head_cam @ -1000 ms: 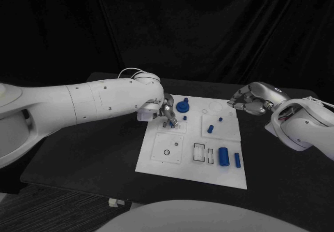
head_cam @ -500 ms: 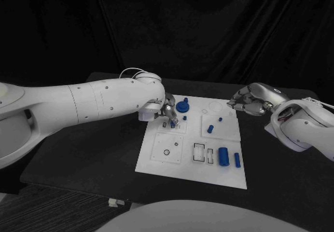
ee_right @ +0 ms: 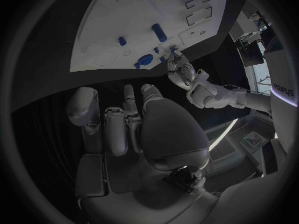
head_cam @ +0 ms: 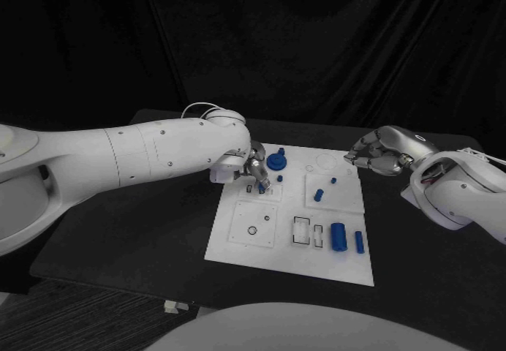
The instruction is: Assemble the parts on the task board
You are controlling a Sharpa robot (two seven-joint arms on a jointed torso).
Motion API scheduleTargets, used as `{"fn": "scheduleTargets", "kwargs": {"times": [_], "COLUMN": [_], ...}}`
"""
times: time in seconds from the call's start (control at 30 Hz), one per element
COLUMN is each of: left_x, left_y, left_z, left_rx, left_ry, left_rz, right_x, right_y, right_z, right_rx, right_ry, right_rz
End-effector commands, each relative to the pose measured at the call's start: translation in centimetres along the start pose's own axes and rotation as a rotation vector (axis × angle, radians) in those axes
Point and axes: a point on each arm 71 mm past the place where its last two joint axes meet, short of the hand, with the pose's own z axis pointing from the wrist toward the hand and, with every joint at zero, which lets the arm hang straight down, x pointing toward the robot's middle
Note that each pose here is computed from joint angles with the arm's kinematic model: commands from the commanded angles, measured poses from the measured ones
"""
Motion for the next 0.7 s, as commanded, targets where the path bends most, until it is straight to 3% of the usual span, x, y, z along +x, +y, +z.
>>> {"fn": "scheduleTargets", "kwargs": {"times": [0.03, 0.7], "left_x": [0.13, 0.22], "left_y": [-0.05, -0.14], "left_z": [0.01, 0.18], "left_rx": [-0.008, -0.017], "left_ry": [0.025, 0.036], "left_rz": [0.009, 0.017], "right_x": [0.07, 0.06], "right_y": [-0.19, -0.18], "right_z": [-0.07, -0.11], "right_rx": [0.018, 0.019], "right_ry": [0.002, 0.002], "right_rz": [-0.002, -0.001]}}
